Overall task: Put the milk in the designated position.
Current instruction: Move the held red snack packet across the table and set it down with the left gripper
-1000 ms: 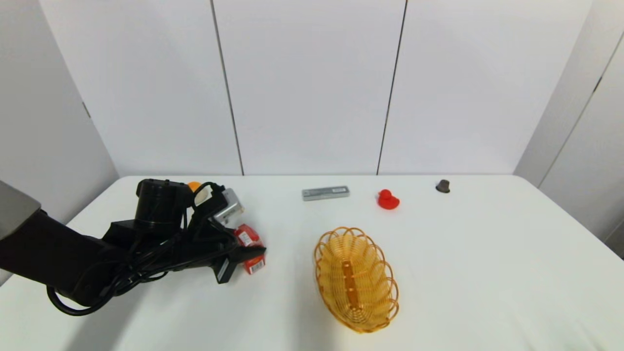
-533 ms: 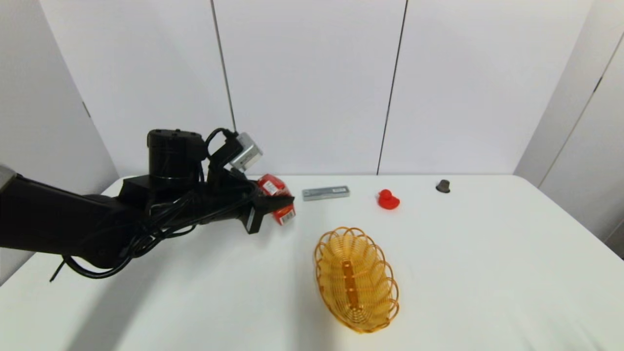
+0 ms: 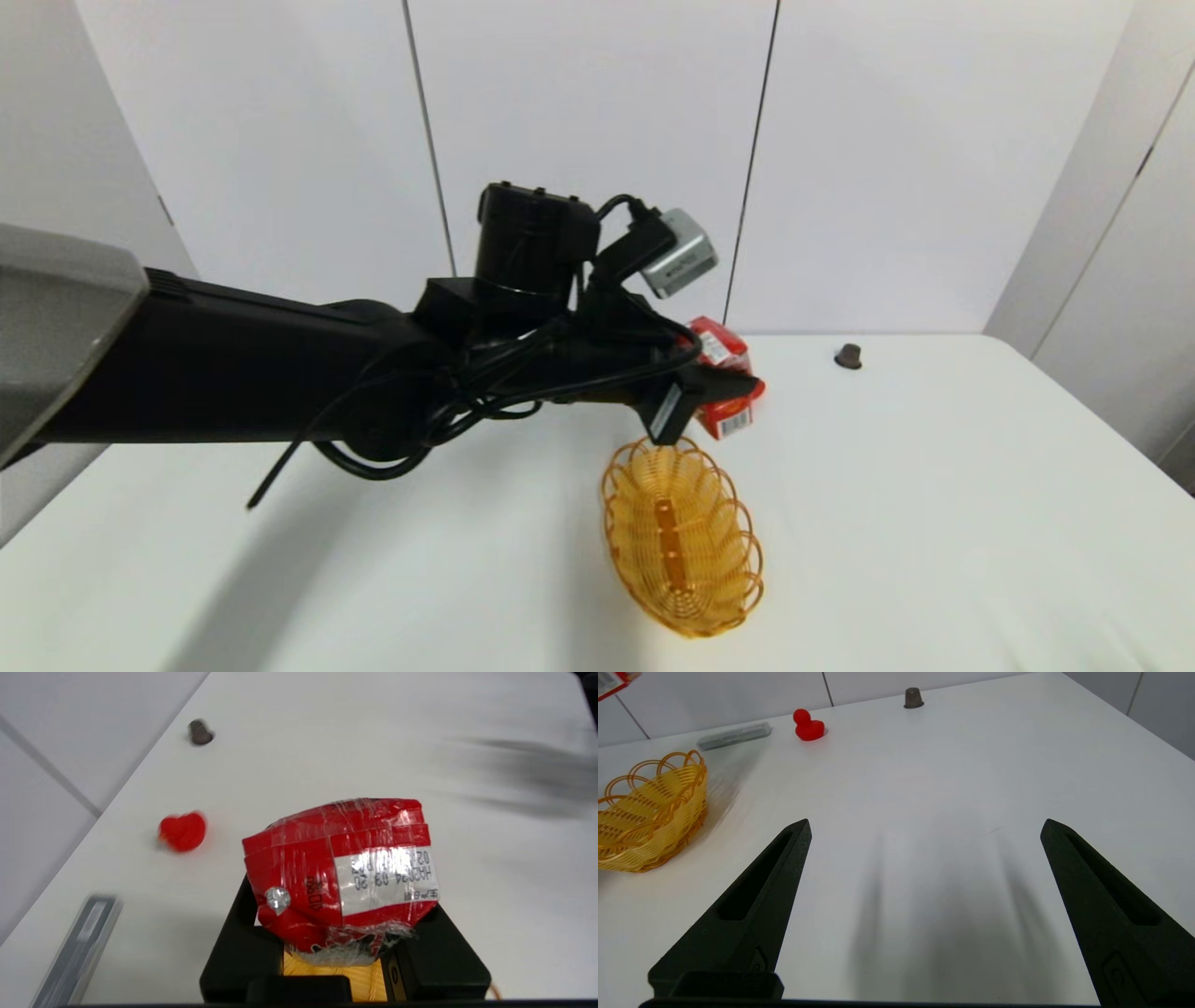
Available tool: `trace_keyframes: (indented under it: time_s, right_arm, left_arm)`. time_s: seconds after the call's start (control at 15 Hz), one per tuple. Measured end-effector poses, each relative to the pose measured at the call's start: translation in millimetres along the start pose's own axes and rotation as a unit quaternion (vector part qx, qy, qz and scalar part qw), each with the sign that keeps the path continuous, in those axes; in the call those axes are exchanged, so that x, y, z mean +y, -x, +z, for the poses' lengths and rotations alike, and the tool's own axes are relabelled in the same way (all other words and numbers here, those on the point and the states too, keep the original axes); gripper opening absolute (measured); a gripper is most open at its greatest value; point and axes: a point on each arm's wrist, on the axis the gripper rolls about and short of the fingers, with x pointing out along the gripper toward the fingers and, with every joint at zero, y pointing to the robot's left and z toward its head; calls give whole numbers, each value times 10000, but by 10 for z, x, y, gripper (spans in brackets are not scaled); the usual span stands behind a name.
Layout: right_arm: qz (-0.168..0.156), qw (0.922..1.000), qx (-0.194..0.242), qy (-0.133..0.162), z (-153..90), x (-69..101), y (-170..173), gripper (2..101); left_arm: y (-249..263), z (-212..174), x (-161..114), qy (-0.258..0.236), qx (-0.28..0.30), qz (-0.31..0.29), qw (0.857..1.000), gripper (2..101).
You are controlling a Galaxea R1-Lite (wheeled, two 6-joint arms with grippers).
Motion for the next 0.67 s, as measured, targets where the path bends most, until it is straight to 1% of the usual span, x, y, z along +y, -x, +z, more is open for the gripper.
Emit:
trace_keyframes:
  time_s: [0.2,0.33,0.47,0.67]
  right_arm:
    - [4,10000,1,-4,0,0,0,974]
    - [2,10000,0,-4,0,0,0,974]
    - [4,10000,1,-4,0,0,0,974]
    - [2,10000,0,-2,0,0,0,974]
  left_arm:
    - [-352,147,-113,-104,-56,-342,9993,320]
    - [-541,196,-176,-89,62,-542,9985,320]
    - [-700,183,-250,20,406,-770,9962,320]
    - [-846,56,-345,137,1205,-1043,9871,320]
